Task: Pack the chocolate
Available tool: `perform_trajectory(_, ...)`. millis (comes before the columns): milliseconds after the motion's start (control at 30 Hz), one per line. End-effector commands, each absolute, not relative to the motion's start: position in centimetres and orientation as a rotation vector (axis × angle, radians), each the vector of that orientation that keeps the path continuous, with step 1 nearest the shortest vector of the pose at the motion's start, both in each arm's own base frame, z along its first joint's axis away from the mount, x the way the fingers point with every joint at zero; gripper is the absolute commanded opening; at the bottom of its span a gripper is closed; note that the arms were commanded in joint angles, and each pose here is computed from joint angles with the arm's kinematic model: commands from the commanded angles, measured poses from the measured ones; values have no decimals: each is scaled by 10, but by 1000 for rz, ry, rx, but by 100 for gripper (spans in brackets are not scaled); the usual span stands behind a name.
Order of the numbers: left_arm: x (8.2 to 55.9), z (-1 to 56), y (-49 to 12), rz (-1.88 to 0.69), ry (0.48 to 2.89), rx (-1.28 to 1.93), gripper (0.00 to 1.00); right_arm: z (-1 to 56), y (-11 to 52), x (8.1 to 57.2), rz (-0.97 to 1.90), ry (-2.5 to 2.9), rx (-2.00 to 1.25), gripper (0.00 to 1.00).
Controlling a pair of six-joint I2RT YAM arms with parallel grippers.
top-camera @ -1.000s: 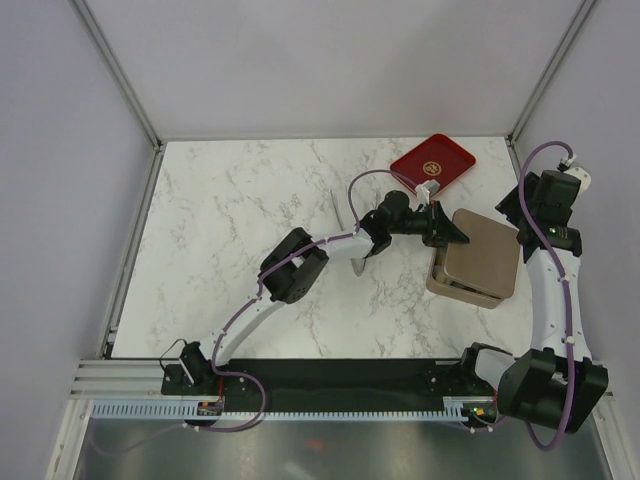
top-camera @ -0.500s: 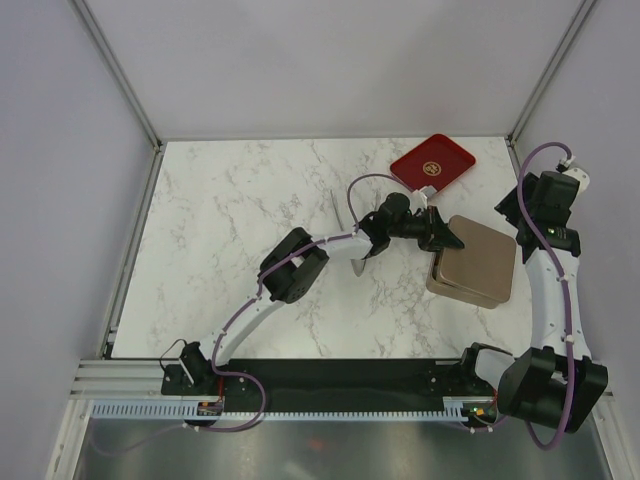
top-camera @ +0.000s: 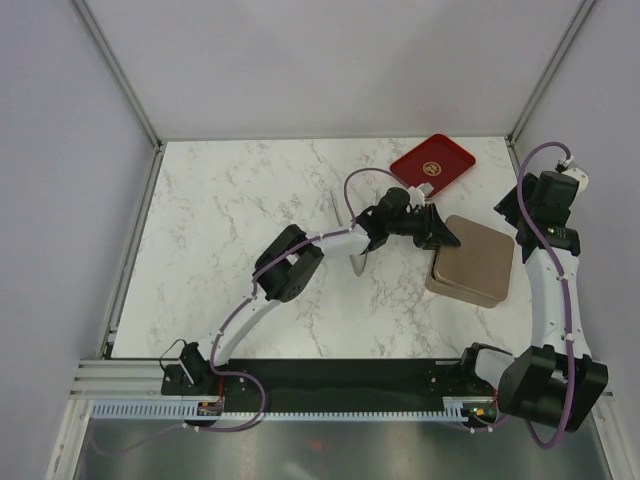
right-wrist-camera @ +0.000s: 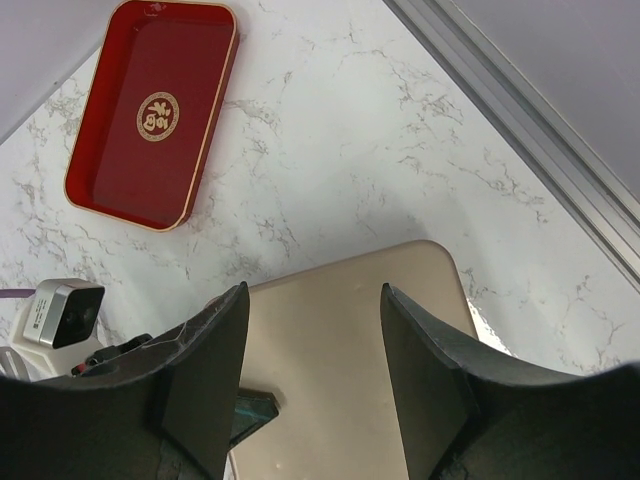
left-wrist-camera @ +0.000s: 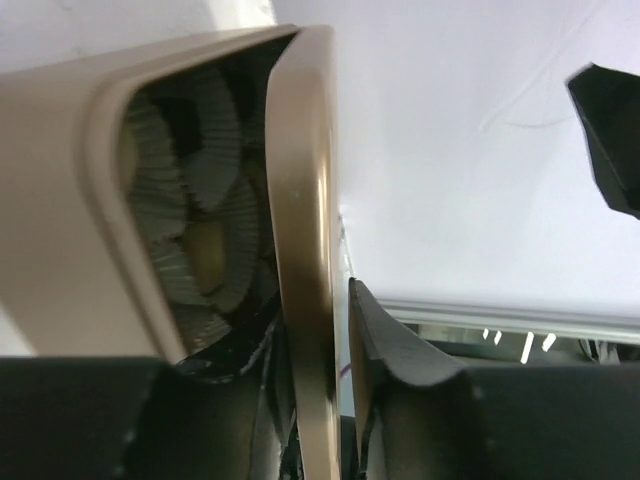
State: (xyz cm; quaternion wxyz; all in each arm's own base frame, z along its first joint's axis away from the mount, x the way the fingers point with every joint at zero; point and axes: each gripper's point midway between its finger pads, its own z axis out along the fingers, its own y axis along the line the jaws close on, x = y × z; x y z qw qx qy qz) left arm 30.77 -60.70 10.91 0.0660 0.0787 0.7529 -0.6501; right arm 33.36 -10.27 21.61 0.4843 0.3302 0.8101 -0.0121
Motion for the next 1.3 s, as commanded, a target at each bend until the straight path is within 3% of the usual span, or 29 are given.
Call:
perform_trajectory(0, 323, 144, -598, -1874, 2185, 272, 35, 221, -104, 338, -22, 1949, 782, 63)
perform_trajectory(667, 344, 128, -556, -1470, 2308, 277, 52, 203, -90, 344, 69, 2012, 770, 62)
perform_trajectory(1033, 330, 108, -530, -1350, 2373, 338, 53, 158, -57, 334, 259, 2157, 772, 36)
perform_trajectory(1267, 316, 126, -492, -1233, 2377, 369, 54, 121, -31, 317, 409, 2224, 788, 10)
